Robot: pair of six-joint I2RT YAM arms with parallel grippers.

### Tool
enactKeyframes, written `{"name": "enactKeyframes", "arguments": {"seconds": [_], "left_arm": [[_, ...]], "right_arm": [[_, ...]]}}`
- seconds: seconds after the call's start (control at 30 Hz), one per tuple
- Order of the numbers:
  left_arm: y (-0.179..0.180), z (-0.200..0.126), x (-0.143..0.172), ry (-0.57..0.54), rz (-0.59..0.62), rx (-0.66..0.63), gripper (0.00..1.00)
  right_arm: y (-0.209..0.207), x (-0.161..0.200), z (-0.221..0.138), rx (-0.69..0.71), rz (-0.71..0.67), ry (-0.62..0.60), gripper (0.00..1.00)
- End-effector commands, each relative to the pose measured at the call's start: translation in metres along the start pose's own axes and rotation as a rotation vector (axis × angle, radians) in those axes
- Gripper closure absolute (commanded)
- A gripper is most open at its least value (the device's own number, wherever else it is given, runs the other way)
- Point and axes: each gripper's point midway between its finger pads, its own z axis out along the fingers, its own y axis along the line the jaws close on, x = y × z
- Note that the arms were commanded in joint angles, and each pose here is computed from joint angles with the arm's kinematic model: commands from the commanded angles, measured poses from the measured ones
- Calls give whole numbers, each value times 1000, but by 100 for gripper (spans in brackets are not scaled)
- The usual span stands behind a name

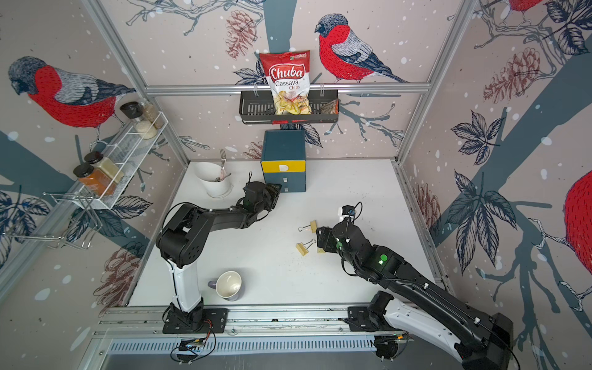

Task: Put the binder clips in the drawer according to color
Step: Open the drawer in the storage box.

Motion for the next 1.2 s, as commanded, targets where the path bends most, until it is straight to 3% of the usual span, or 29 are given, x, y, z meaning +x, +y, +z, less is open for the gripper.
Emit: {"name": "enactKeyframes", "arguments": {"seconds": [0.0, 0.1, 0.53, 0.8, 0.93, 1.1, 1.17], "left_arm": [[-10, 9, 7, 36, -30, 88, 50], [-4, 20, 10, 51, -45, 91, 57], [7, 49, 6, 69, -71, 93, 58], [-1, 53, 1, 53, -76, 128, 81], [0, 54, 1, 49, -81, 133, 83], [3, 54, 1, 47, -84, 131, 100], [5, 52, 1, 48, -87, 130, 100]], "right_arm": [[4, -2, 1, -13, -1, -6, 21], [4, -2, 2, -11, 0, -5, 21], [0, -1, 7, 1, 5, 8, 21], [-4, -1, 7, 5, 6, 12, 21], [-4, -1, 8, 6, 8, 12, 21], [-6, 0, 9, 7, 9, 15, 21], [-7, 2, 10, 10, 11, 18, 21]]}}
